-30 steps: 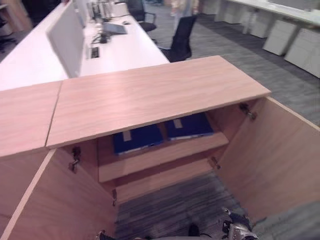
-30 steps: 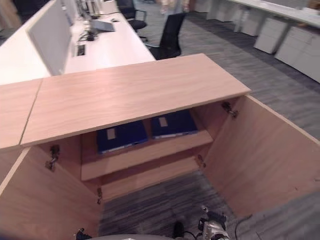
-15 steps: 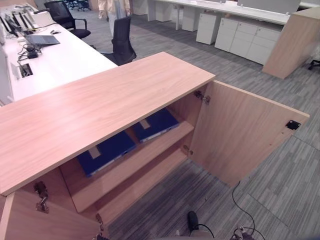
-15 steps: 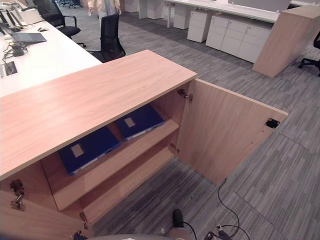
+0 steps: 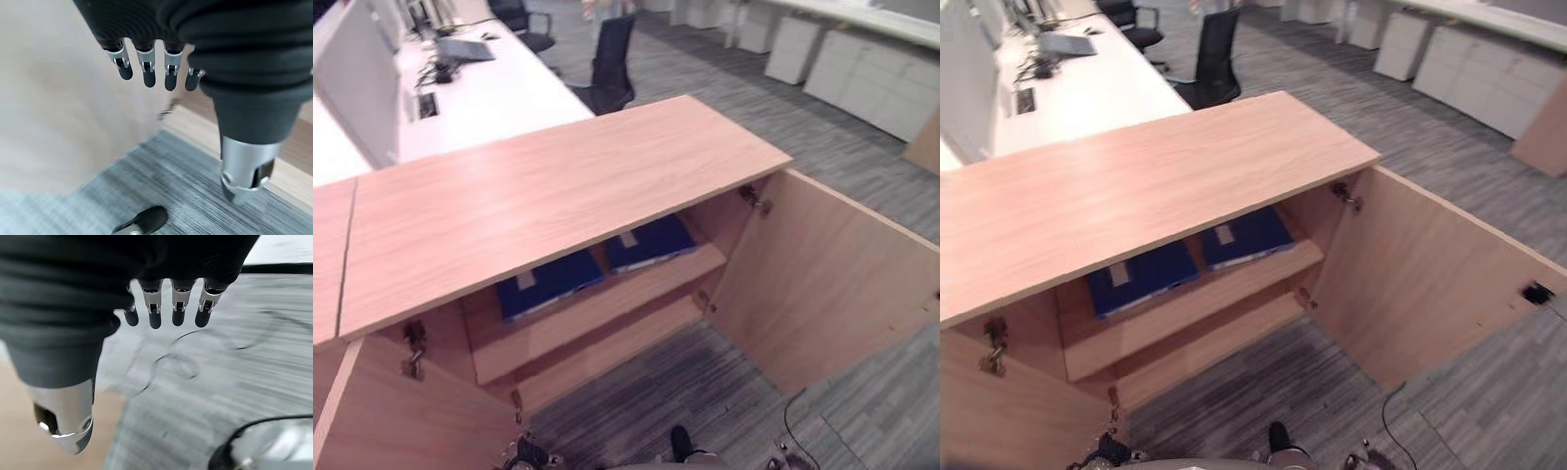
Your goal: Put the empty folder in the office cabinet
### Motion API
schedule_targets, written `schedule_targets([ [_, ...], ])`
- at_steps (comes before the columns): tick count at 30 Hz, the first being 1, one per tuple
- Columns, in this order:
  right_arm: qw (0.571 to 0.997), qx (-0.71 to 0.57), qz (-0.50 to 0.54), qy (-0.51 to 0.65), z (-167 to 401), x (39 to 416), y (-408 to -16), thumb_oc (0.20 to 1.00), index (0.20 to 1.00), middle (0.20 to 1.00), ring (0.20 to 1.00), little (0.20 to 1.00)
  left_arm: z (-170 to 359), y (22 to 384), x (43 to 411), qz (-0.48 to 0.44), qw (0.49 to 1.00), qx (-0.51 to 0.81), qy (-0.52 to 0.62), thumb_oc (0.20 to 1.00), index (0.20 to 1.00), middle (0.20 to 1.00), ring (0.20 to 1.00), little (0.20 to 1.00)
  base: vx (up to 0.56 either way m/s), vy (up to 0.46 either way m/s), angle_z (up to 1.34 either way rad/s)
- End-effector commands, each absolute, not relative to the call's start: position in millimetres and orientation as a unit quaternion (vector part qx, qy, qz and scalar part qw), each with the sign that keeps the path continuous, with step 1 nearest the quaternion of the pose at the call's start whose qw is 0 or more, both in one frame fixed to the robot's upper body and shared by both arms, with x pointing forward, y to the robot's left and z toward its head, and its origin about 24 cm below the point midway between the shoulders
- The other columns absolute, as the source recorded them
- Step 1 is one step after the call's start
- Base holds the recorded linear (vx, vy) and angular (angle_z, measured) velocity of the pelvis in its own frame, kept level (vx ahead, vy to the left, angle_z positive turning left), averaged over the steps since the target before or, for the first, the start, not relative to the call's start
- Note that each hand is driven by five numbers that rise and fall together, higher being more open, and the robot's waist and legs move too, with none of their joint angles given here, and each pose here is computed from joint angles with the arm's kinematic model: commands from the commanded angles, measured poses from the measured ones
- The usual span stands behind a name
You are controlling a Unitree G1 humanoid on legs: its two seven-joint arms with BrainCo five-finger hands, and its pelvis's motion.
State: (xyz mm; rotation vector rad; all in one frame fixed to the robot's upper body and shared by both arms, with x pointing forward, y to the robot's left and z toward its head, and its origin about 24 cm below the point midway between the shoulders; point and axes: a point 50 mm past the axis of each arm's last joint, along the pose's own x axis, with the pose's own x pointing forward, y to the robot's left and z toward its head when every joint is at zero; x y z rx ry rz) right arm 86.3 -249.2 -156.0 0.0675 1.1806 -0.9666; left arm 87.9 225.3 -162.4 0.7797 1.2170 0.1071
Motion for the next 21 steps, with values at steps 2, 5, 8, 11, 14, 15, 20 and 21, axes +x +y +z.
schedule_targets([
  [2,0.743,0.008,-0.421,0.521,-151,106,-250,1.000,1.000,1.000,1.000,1.000,-161,227,91,0.078,0.749,0.345,0.561,1.000,1.000,1.000,1.000,1.000,0.13,-0.270,1.02],
  [5,0.751,0.001,-0.415,0.513,-150,112,-248,1.000,1.000,1.000,1.000,1.000,-161,227,93,0.089,0.753,0.336,0.559,1.000,1.000,1.000,1.000,1.000,0.08,-0.240,0.95],
  [8,0.770,-0.013,-0.398,0.499,-147,124,-243,1.000,1.000,1.000,1.000,1.000,-159,226,100,0.119,0.767,0.308,0.551,1.000,1.000,1.000,1.000,1.000,0.06,-0.284,1.16],
  [11,0.769,-0.026,-0.410,0.490,-143,128,-252,1.000,1.000,1.000,1.000,1.000,-157,222,109,0.138,0.783,0.294,0.531,1.000,1.000,1.000,1.000,1.000,-0.10,-0.112,1.04],
  [14,0.763,-0.020,-0.417,0.493,-143,128,-251,1.000,1.000,1.000,1.000,1.000,-154,226,112,0.143,0.787,0.300,0.520,1.000,1.000,1.000,1.000,1.000,-0.07,-0.095,0.98],
  [15,0.763,-0.018,-0.417,0.494,-143,128,-251,1.000,1.000,1.000,1.000,1.000,-154,226,112,0.143,0.788,0.301,0.518,1.000,1.000,1.000,1.000,1.000,-0.01,-0.105,0.53],
  [20,0.757,-0.012,-0.419,0.502,-144,126,-251,1.000,1.000,1.000,1.000,1.000,-151,232,116,0.178,0.802,0.252,0.511,1.000,1.000,1.000,1.000,1.000,0.08,-0.045,0.70],
  [21,0.756,-0.012,-0.419,0.502,-144,126,-252,1.000,1.000,1.000,1.000,1.000,-151,234,117,0.183,0.804,0.246,0.510,1.000,1.000,1.000,1.000,1.000,0.07,0.000,0.43],
])
